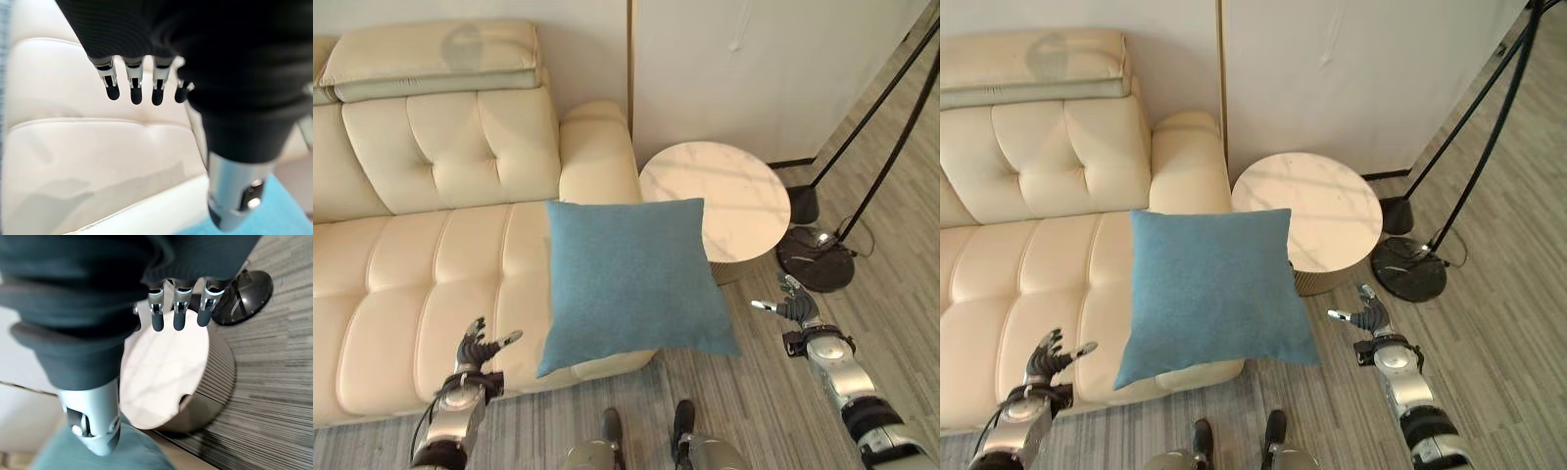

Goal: Pick up all the scattered cushions and arrange them neatly on the sofa.

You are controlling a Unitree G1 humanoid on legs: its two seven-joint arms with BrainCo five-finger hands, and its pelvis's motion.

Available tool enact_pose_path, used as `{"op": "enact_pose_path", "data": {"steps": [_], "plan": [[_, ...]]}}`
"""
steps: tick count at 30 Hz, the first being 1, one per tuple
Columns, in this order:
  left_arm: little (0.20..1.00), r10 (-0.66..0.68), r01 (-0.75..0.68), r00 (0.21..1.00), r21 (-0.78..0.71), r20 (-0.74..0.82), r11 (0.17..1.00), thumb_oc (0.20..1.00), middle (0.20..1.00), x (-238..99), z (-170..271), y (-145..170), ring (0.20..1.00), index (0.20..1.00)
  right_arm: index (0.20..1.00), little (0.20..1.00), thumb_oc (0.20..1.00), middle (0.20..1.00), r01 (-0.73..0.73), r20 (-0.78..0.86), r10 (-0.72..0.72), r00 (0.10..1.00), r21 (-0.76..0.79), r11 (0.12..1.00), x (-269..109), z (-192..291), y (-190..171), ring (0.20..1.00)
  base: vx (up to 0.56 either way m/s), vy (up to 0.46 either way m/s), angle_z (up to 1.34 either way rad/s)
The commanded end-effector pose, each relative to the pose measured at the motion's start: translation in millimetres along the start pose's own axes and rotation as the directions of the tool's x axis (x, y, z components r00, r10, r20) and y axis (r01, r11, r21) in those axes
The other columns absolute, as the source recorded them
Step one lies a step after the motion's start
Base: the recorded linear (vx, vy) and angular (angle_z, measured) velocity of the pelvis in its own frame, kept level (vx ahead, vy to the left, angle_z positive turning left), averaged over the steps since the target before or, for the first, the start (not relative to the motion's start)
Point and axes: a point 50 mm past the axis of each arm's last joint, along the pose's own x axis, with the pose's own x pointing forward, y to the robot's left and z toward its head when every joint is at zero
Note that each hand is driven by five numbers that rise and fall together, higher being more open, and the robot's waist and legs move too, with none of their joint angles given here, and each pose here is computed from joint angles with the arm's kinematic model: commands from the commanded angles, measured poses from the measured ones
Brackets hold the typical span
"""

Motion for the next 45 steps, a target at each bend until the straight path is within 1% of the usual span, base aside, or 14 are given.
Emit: {"op": "enact_pose_path", "data": {"steps": [1, 6, 7, 10, 11, 12, 13, 18, 22, 26, 31, 36, 40, 45], "plan": [[1.0, 0.046, -0.046, 0.995, -0.01, 0.087, 0.999, 1.0, 1.0, 9.2, 23.2, 9.7, 1.0, 1.0, 1.0, 1.0, 1.0, 1.0, 0.021, 0.055, -0.021, 0.998, 0.017, 1.0, 4.5, 15.4, -0.8, 1.0, -0.04, 0.004, -0.01], [1.0, -0.027, 0.029, 0.989, -0.009, 0.146, 1.0, 1.0, 1.0, 20.8, 54.1, -23.4, 1.0, 1.0, 1.0, 1.0, 1.0, 1.0, -0.094, 0.175, 0.099, 0.98, -0.04, 0.995, 17.0, 65.2, 39.7, 1.0, -0.05, -0.013, -0.04], [1.0, -0.027, 0.029, 0.989, -0.009, 0.147, 1.0, 1.0, 1.0, 20.9, 54.2, -23.4, 1.0, 1.0, 1.0, 1.0, 1.0, 1.0, -0.094, 0.175, 0.099, 0.979, -0.04, 0.995, 17.1, 65.3, 39.7, 1.0, -0.05, -0.018, -0.01], [1.0, -0.055, 0.064, 0.979, -0.045, 0.195, 0.997, 1.0, 1.0, 28.2, 83.1, -46.5, 1.0, 1.0, 1.0, 1.0, 1.0, 1.0, -0.157, 0.31, 0.166, 0.936, -0.053, 0.986, 18.9, 115.6, 67.7, 1.0, -0.06, -0.005, -0.03], [1.0, -0.076, 0.096, 0.965, -0.066, 0.251, 0.993, 1.0, 1.0, 30.0, 108.1, -63.9, 1.0, 1.0, 1.0, 1.0, 1.0, 1.0, -0.197, 0.4, 0.204, 0.894, -0.059, 0.979, 14.8, 148.6, 86.3, 1.0, -0.08, -0.008, -0.12], [0.787, -0.088, 0.114, 0.955, -0.076, 0.283, 0.991, 0.787, 0.787, 29.4, 119.5, -71.0, 0.787, 0.787, 0.564, 0.564, 0.564, 0.564, -0.221, 0.442, 0.228, 0.868, -0.068, 0.973, 10.7, 162.6, 94.5, 0.564, -0.06, -0.009, -0.21], [0.2, -0.098, 0.131, 0.944, -0.083, 0.316, 0.988, 0.2, 0.2, 27.4, 129.0, -77.6, 0.2, 0.2, 0.2, 0.2, 0.2, 0.2, -0.237, 0.479, 0.239, 0.845, -0.065, 0.969, 6.8, 173.2, 99.3, 0.2, -0.04, -0.005, -0.23], [0.2, -0.137, 0.211, 0.894, -0.13, 0.427, 0.969, 0.2, 0.2, 10.9, 145.2, -95.5, 0.2, 0.2, 0.2, 0.2, 0.2, 0.2, -0.322, 0.568, 0.274, 0.776, -0.016, 0.947, -11.0, 184.1, 108.5, 0.2, -0.01, 0.0, -0.05], [0.2, -0.168, 0.282, 0.854, -0.169, 0.492, 0.944, 0.2, 0.2, -8.1, 145.0, -104.5, 0.2, 0.2, 0.2, 0.2, 0.2, 0.2, -0.402, 0.606, 0.28, 0.744, 0.072, 0.913, -30.2, 164.9, 109.1, 0.2, 0.0, 0.0, 0.0], [0.2, -0.174, 0.344, 0.83, -0.241, 0.53, 0.908, 0.2, 0.2, -27.8, 137.2, -106.7, 0.2, 0.2, 0.2, 0.2, 0.2, 0.2, -0.413, 0.629, 0.256, 0.734, 0.113, 0.904, -46.8, 144.8, 98.3, 0.2, 0.03, 0.011, -0.06], [0.2, -0.181, 0.387, 0.802, -0.264, 0.569, 0.884, 0.2, 0.2, -49.2, 126.0, -95.7, 0.2, 0.2, 0.2, 0.2, 0.2, 0.2, -0.407, 0.622, 0.255, 0.741, 0.113, 0.906, -64.7, 117.3, 83.0, 0.2, 0.04, 0.018, -0.03], [0.2, -0.178, 0.403, 0.759, -0.239, 0.626, 0.883, 0.2, 0.2, -76.4, 115.8, -73.2, 0.2, 0.2, 0.2, 0.2, 0.2, 0.2, -0.417, 0.672, 0.236, 0.702, 0.119, 0.901, -93.9, 105.8, 64.4, 0.2, 0.03, 0.087, -0.1], [0.2, -0.16, 0.39, 0.743, -0.226, 0.65, 0.892, 0.2, 0.2, -80.6, 119.4, -65.8, 0.2, 0.2, 0.2, 0.2, 0.2, 0.2, -0.412, 0.709, 0.179, 0.682, 0.17, 0.895, -99.5, 112.1, 55.4, 0.2, -0.2, 0.088, -0.09], [0.2, -0.214, 0.408, 0.716, -0.149, 0.664, 0.901, 0.2, 0.2, -78.5, 123.0, -67.2, 0.2, 0.2, 0.2, 0.2, 0.2, 0.2, -0.358, 0.734, 0.111, 0.671, 0.189, 0.914, -102.3, 113.7, 37.9, 0.2, -0.21, -0.093, 0.61]]}}
